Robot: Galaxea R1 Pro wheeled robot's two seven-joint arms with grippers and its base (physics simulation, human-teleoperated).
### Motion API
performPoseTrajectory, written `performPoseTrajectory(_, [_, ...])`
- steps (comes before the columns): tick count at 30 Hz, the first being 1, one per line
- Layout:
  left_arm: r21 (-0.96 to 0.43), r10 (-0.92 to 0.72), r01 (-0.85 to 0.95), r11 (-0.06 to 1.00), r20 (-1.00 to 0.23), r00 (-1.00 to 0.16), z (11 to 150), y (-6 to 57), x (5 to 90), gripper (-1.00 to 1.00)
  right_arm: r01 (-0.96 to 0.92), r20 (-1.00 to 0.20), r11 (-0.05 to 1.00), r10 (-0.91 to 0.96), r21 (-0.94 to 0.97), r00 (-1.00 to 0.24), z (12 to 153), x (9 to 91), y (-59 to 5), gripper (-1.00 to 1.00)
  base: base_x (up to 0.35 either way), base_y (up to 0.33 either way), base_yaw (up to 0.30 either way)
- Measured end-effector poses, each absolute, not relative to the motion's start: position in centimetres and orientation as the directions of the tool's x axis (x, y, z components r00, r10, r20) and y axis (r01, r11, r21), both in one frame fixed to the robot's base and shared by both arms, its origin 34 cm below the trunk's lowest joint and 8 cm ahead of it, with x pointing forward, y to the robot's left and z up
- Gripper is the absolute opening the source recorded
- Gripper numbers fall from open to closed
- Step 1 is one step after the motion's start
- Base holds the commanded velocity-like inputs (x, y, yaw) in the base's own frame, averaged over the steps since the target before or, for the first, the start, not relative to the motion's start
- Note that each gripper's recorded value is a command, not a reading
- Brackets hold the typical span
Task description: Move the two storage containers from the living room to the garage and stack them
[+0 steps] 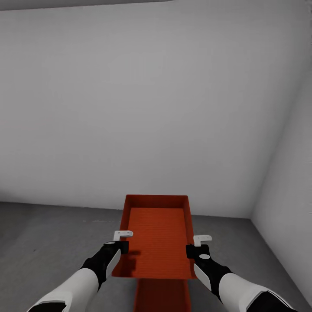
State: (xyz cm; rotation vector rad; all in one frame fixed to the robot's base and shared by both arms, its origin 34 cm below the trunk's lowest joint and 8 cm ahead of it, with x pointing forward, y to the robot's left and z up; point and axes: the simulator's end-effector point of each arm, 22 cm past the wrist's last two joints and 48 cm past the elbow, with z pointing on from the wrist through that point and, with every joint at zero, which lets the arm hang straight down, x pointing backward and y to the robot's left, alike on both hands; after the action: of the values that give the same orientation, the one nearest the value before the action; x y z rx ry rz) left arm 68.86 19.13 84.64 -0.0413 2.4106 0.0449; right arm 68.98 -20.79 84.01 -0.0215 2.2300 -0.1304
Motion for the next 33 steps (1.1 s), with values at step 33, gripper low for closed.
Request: performPoseTrajectory(33, [0.022,-0.016,-0.041,0.999,-0.669,-0.743,84.69,19.12,68.91,-1.0,0.031,-0.787,0.994,-0.061,-0.102,-0.614,84.03,69.0,-20.81,-1.0,0.116,0.0,-0.085])
